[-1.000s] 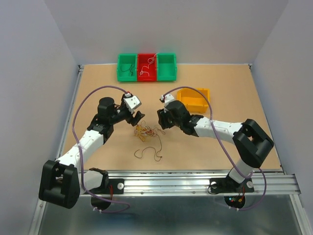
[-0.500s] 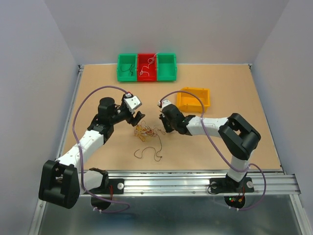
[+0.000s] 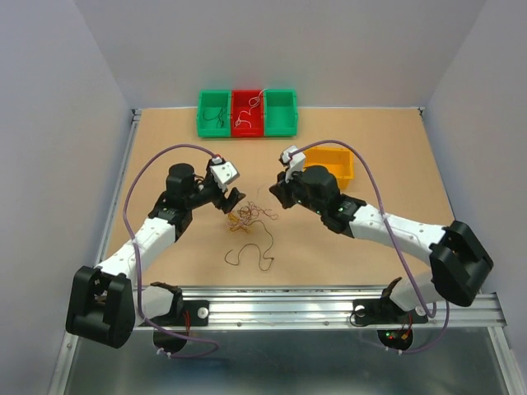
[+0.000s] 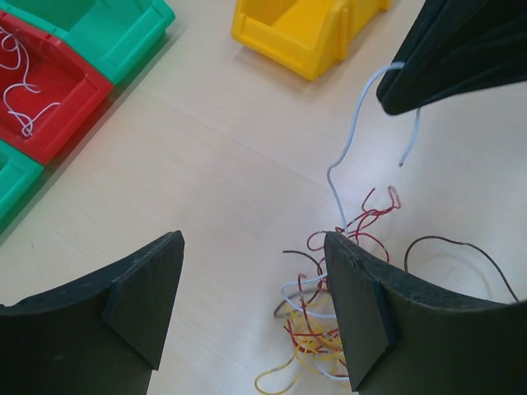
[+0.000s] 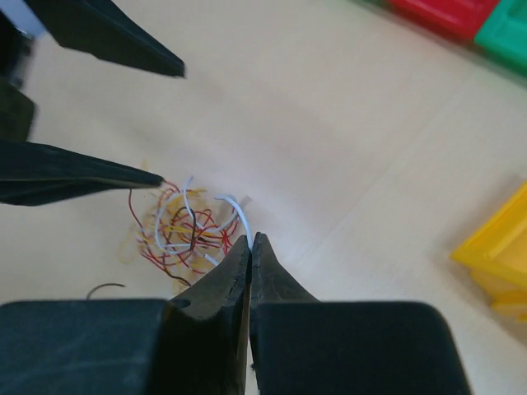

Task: Untangle the cables

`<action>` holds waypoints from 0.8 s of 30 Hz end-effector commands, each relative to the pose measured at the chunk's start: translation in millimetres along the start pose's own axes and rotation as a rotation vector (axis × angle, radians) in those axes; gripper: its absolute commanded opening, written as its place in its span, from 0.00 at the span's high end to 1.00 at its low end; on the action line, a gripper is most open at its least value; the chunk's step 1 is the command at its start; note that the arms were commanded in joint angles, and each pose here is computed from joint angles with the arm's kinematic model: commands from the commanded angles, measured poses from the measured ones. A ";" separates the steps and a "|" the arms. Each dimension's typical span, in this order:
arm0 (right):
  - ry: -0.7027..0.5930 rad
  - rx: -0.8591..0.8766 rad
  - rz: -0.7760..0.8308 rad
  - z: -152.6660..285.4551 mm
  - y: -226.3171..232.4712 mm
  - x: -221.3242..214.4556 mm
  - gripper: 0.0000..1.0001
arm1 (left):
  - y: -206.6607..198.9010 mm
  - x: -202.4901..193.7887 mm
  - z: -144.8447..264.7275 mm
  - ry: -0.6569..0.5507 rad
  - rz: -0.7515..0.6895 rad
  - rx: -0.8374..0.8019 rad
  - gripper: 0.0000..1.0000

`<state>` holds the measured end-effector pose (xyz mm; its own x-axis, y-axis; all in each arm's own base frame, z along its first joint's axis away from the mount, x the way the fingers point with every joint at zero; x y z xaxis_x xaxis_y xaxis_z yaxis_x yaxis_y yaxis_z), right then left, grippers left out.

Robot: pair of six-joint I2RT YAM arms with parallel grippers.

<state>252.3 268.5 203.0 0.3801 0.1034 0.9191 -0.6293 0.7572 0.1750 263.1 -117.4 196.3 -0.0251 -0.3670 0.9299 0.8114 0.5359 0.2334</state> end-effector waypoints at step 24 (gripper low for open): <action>-0.260 0.203 0.056 32.2 26.8 44.1 1.00 | -20.0 40.4 -35.0 -0.250 -0.009 -0.263 0.20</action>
<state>231.1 266.9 232.2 0.2536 0.0358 0.9666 -0.7523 0.6355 0.1738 266.0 -157.9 195.4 -0.0363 -0.2045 0.9782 0.9293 0.3531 0.1083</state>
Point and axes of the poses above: each gripper's point midway between its finger pads, its own z axis back along the fingers, its own y axis along the line the jaws close on, x = y × z, the point moved 9 cm from there along z, back along the fingers, and after that the axes turned 3 degrees about -z, right-handed, at the moved point
